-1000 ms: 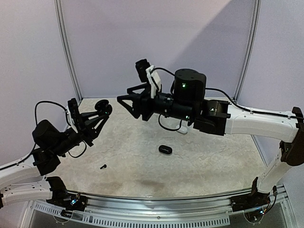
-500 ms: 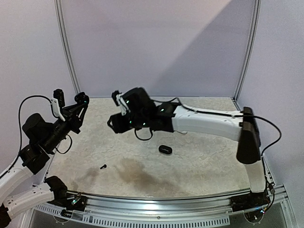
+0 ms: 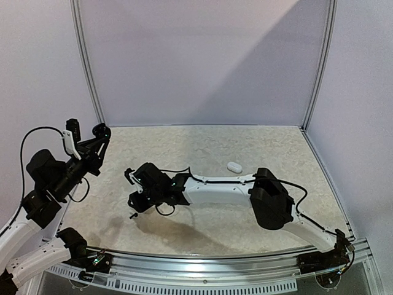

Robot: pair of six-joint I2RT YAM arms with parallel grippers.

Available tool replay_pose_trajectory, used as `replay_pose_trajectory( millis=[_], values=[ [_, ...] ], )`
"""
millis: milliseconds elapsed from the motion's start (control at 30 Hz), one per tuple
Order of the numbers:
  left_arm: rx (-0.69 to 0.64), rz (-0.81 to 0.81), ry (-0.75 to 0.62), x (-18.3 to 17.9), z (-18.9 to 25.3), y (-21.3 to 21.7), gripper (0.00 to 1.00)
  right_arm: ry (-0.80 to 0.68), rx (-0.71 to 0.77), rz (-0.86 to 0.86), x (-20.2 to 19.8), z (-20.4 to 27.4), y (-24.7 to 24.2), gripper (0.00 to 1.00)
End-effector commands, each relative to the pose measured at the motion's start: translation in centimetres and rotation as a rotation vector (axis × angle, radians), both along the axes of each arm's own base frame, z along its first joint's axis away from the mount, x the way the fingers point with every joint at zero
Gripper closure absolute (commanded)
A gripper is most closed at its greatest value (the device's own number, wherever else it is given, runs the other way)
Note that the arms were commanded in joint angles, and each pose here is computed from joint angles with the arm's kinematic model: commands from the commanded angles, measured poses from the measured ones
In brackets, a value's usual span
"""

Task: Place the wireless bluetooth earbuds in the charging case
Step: Move the left earbud to the corner of the board.

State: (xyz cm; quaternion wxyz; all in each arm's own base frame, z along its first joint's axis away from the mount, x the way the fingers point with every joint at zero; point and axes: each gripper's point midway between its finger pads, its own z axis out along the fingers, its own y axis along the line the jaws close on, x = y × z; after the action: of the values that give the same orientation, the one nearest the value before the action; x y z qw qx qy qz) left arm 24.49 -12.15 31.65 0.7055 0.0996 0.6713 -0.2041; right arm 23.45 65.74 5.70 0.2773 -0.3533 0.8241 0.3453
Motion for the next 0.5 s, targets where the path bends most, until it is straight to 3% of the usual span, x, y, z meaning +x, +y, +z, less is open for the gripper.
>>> replay_pose_trajectory(
  millis=[0,233,467],
  values=[
    [0.005,-0.016,0.023,0.1,-1.3,-0.2,1.0,0.019,0.009,-0.008,0.3,-2.6,1.0,0.64],
    [0.006,-0.023,0.032,0.2,-1.6,-0.4,1.0,0.02,-0.028,0.048,-1.3,-4.7,1.5,0.66],
    [0.002,-0.037,0.035,0.5,-1.8,-0.8,1.0,-0.015,-0.161,0.068,-2.6,-6.6,0.0,0.67]
  ],
)
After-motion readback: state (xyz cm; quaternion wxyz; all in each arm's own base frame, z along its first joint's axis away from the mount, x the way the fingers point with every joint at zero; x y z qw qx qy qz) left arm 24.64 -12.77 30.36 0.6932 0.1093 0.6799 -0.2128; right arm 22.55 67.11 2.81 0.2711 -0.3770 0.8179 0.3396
